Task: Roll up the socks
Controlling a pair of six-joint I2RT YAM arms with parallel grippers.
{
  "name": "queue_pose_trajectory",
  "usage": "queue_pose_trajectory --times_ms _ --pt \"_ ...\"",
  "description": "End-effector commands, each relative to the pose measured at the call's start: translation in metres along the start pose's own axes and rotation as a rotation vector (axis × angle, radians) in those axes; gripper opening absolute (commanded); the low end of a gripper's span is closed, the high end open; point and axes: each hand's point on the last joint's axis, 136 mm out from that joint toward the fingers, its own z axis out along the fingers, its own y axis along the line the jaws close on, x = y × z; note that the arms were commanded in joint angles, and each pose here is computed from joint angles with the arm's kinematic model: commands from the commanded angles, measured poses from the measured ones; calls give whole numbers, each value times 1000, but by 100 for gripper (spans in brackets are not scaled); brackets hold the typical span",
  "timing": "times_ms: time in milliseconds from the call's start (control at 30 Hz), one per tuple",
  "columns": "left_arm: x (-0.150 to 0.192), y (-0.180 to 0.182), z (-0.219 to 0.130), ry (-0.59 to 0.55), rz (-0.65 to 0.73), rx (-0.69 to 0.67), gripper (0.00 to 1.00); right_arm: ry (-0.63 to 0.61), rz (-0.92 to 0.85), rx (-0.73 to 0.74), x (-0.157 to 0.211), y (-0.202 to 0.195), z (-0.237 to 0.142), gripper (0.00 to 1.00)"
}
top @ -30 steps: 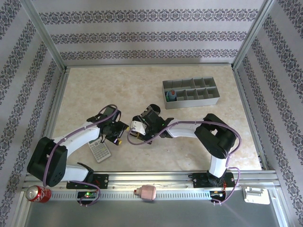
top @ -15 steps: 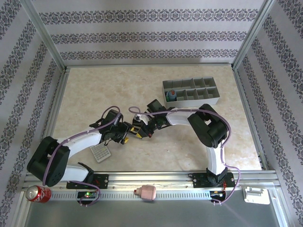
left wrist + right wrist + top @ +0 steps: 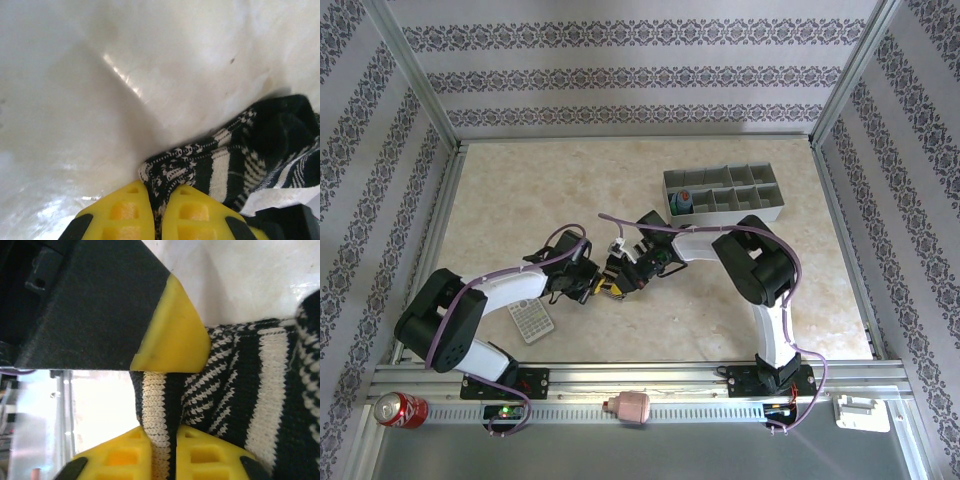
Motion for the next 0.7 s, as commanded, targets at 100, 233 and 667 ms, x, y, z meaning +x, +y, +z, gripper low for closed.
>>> queue_pose_trajectory --times_ms 100,233,667 --pt "6 69 -15 -37 -147 -317 0 14 -362 374 15 8 -18 37" --pt "5 67 -14 -46 -192 -348 0 -89 -700 659 7 28 -34 56" --pt "2 70 -3 -20 -195 -439 0 151 -1074 1104 -5 9 -6 56"
